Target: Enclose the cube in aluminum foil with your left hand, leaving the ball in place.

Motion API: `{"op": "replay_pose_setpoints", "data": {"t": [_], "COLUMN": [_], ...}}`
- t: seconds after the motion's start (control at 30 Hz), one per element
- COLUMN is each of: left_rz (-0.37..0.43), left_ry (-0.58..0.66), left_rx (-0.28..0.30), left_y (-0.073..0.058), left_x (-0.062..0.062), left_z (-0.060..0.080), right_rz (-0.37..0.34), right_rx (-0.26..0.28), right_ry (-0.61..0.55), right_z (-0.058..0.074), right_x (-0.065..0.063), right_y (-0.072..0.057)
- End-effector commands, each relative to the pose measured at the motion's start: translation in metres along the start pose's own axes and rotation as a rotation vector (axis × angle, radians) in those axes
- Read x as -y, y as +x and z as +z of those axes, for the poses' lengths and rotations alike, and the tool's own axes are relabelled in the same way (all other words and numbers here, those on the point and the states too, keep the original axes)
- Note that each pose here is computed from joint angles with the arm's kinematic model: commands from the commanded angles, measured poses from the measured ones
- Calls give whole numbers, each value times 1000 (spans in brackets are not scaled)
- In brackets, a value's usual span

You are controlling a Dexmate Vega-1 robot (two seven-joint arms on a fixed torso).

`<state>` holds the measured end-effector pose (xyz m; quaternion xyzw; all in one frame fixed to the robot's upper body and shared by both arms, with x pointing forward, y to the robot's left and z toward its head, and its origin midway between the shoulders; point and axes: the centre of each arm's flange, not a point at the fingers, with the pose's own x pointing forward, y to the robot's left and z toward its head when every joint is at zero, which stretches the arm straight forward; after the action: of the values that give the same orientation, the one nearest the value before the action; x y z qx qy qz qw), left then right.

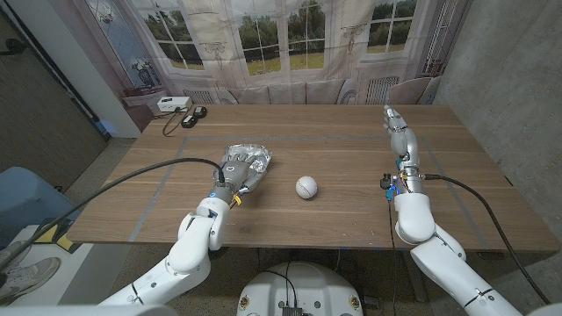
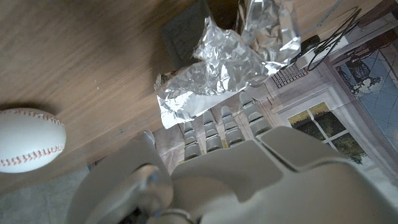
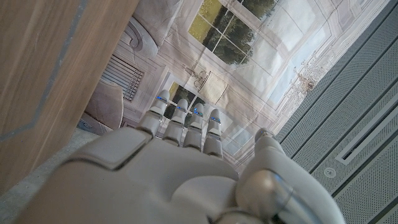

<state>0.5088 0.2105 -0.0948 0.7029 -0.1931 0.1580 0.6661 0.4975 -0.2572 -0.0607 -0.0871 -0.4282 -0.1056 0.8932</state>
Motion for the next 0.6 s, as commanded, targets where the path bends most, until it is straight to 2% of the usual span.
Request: {"op": "replay_pose_setpoints", "data": {"t": [0.03, 0.2, 0.3, 0.43, 0.53, 0.6], "left_rz": [193, 202, 169, 27, -118, -172], "left_ry": [-202, -232, -202, -162, -149, -116], "left_rx": [-43, -47, -63, -69, -82, -84], "left_y": [1, 9, 16, 30, 42, 48], "left_x": [1, 8, 12, 18, 20, 22], "left_z": [-24, -27, -25, -23, -23, -21], "right_rz": [12, 13, 9, 7, 5, 2], "right_rx": [-7, -9, -7, -6, -7, -8], "right_ry": [4, 2, 4, 0, -3, -3], "right_z": [-3, -3, -3, -2, -2, -2], "right_x": [-1, -1, 0, 1, 1, 2], "right_y": [5, 7, 6, 6, 6, 6]}}
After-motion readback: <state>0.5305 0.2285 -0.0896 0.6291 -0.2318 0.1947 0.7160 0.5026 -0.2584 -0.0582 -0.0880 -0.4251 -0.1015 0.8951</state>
